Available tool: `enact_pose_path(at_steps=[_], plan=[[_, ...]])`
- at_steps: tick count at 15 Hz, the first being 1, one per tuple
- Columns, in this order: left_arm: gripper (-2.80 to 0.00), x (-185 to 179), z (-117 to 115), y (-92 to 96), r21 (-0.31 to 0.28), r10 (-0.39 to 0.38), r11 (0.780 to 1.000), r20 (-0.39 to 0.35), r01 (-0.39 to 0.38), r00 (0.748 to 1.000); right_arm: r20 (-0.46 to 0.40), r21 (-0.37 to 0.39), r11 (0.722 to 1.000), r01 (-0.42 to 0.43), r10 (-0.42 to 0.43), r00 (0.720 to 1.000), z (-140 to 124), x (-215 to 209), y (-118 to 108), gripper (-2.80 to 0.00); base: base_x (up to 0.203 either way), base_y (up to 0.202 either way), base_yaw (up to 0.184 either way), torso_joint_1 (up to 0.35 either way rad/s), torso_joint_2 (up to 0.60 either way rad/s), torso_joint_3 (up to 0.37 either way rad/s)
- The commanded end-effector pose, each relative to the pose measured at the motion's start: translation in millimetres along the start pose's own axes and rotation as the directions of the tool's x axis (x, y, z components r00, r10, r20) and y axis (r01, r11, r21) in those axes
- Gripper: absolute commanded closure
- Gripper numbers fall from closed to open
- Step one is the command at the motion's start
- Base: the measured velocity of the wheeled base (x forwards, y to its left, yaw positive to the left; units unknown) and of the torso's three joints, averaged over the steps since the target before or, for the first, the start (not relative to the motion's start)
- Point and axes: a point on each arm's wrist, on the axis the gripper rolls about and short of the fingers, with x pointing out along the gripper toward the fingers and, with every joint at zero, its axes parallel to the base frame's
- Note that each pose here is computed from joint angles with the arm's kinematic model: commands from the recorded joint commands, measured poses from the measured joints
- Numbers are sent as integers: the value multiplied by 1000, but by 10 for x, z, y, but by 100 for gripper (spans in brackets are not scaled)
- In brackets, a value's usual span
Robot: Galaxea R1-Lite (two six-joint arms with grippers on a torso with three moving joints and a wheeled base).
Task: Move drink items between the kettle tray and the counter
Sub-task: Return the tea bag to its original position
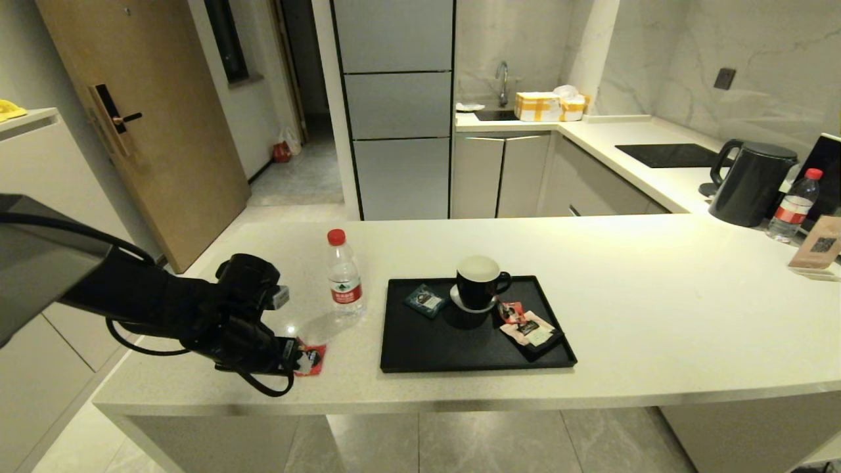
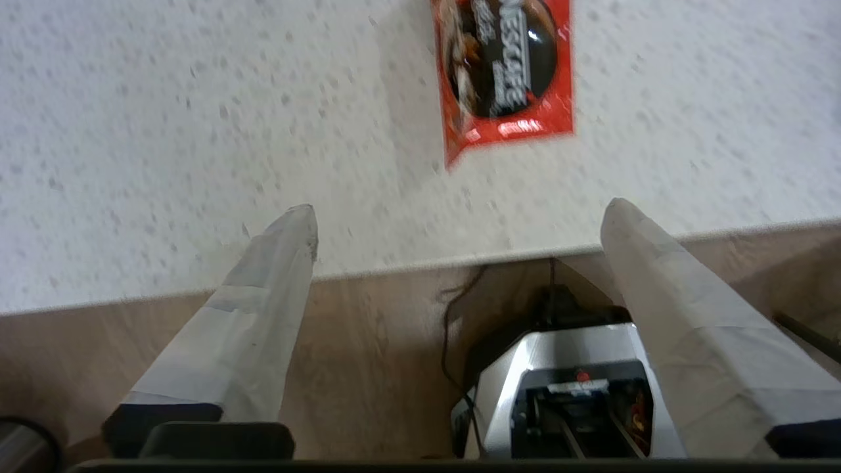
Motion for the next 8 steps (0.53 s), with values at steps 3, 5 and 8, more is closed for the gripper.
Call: enact_pose_path(at_steps=[3,5,8], plan=[[-280,130,30,-11,-7,21,1000,17,-21,1000,-3,0,1000,0,0,1000,-4,2,0,0,0,0,0,0,0,0],[-280,230,94,-36,-18,38,999,75,-37,996,-3,0,1000,0,0,1000,-4,2,0,0,0,0,0,0,0,0],[-280,323,116,-61,-22,37,999,65,-36,997,-3,0,1000,0,0,1000,-4,2,0,0,0,0,0,0,0,0]])
